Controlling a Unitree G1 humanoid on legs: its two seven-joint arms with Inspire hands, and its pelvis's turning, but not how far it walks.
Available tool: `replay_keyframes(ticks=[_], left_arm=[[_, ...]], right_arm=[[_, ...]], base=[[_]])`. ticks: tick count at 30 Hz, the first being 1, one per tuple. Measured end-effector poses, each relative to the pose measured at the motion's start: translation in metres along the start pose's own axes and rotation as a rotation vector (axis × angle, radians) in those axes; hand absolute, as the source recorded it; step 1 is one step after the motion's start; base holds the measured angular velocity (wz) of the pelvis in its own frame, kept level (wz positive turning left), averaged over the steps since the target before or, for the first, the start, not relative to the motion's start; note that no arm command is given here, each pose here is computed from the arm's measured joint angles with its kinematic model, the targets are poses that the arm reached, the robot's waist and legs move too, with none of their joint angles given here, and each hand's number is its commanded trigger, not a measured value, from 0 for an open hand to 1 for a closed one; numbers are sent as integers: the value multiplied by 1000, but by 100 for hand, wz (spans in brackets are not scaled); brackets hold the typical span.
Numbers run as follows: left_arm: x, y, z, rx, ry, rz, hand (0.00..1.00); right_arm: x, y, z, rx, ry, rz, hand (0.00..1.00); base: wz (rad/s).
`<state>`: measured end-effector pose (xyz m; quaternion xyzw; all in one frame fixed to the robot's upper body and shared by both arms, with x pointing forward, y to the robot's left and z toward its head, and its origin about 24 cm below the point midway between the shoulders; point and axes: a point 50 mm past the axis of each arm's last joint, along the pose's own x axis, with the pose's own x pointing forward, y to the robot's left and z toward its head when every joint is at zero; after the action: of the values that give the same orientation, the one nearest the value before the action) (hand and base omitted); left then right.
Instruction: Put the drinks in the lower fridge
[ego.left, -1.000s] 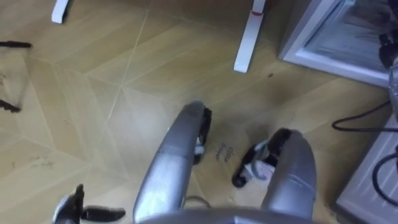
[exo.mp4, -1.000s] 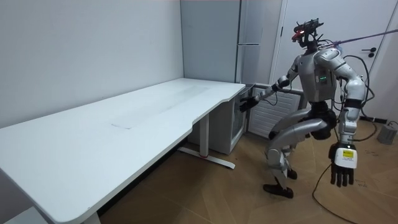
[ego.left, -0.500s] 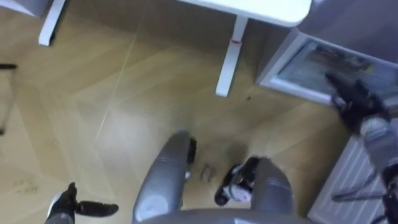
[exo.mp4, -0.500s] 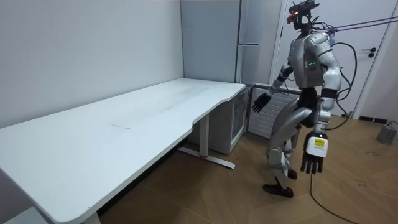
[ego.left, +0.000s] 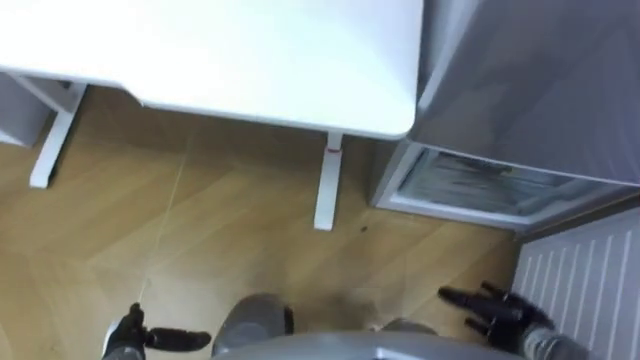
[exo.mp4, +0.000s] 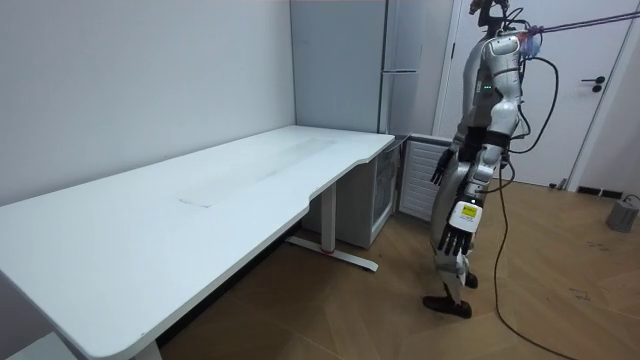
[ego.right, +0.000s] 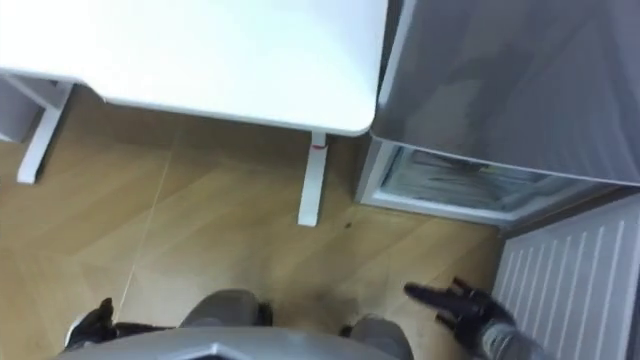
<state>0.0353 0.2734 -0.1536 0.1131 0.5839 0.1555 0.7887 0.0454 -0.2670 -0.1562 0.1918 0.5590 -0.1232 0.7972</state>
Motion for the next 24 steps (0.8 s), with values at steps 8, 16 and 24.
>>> replay_keyframes(ticks=[8,16,24], left_arm=[[-6,-9,-24,-30,58,2,0],[-10,0,-43,-7,129,63,0],[-8,-6,-36,-3,150,76,0]], right_arm=[[1,8,-26,-18,65,-13,0],[-2,0,-36,117,45,-105,0],[-9,-13,-53,138,123,-215,0]], base=[[-10],[-7],[-3]])
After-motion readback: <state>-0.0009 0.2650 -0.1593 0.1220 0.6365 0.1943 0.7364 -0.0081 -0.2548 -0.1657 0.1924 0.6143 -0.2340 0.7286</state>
